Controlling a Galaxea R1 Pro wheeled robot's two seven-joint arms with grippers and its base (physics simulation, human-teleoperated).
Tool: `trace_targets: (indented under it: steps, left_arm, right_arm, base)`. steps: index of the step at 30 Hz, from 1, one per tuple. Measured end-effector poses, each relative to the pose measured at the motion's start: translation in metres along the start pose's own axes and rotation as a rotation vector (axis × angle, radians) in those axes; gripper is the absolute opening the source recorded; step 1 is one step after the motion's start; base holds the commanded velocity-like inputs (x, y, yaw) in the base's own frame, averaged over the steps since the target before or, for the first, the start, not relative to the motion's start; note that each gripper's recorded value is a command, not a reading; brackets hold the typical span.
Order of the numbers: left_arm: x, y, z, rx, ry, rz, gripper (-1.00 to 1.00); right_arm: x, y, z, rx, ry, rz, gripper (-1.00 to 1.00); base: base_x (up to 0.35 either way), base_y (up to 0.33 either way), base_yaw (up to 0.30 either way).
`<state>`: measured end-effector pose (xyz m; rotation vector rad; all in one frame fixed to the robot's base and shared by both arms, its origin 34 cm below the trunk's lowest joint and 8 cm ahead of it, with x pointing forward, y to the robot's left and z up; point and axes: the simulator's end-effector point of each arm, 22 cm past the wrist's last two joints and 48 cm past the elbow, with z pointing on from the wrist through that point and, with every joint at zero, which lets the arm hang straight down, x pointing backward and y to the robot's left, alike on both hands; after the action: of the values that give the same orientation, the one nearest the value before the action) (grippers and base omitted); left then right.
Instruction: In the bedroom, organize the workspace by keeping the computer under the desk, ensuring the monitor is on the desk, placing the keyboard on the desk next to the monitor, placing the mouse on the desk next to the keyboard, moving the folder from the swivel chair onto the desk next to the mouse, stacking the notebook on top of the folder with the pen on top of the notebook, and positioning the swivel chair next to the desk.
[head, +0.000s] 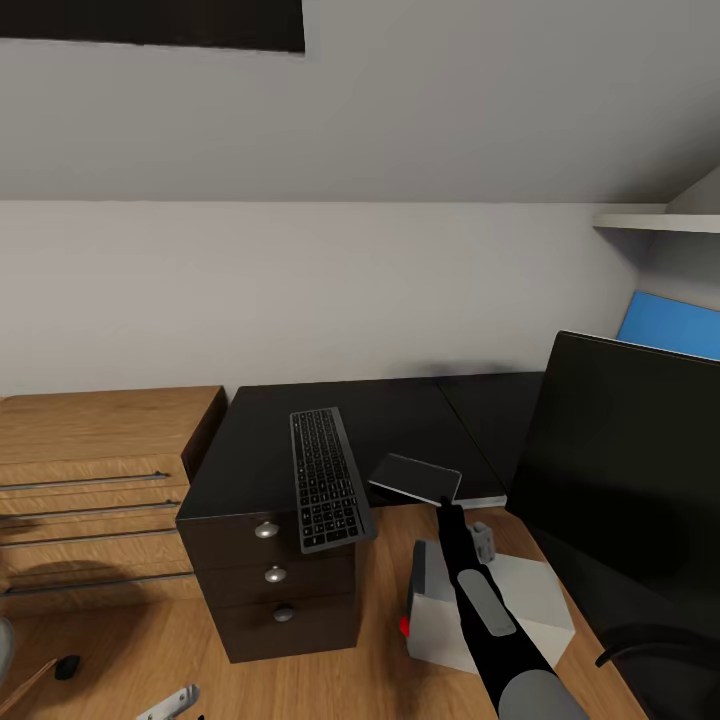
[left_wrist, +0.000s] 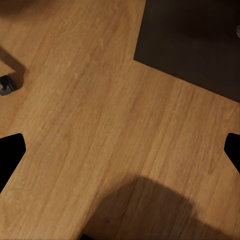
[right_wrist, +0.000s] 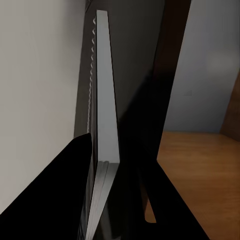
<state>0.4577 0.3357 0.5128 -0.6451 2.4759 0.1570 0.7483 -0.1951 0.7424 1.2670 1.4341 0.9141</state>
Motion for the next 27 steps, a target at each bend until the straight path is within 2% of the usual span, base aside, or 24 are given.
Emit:
trace_targets:
  steps: [21,27]
  left_arm:
    - [-0.012,-0.006,-0.002,0.025,-0.015,-0.001,1.00]
    - [-0.014,-0.012,-0.005,0.045,0.026,0.008,1.00]
  right_arm:
    - [-0.006,0.002,0.000,-0.008,-0.033,-0.004,-1.00]
    - [-0.007,0.003,0.000,-0.010,-0.033,-0.006,-1.00]
  base:
    - [0.000,0.000,0.000]
    - [0.000,0.000,0.000]
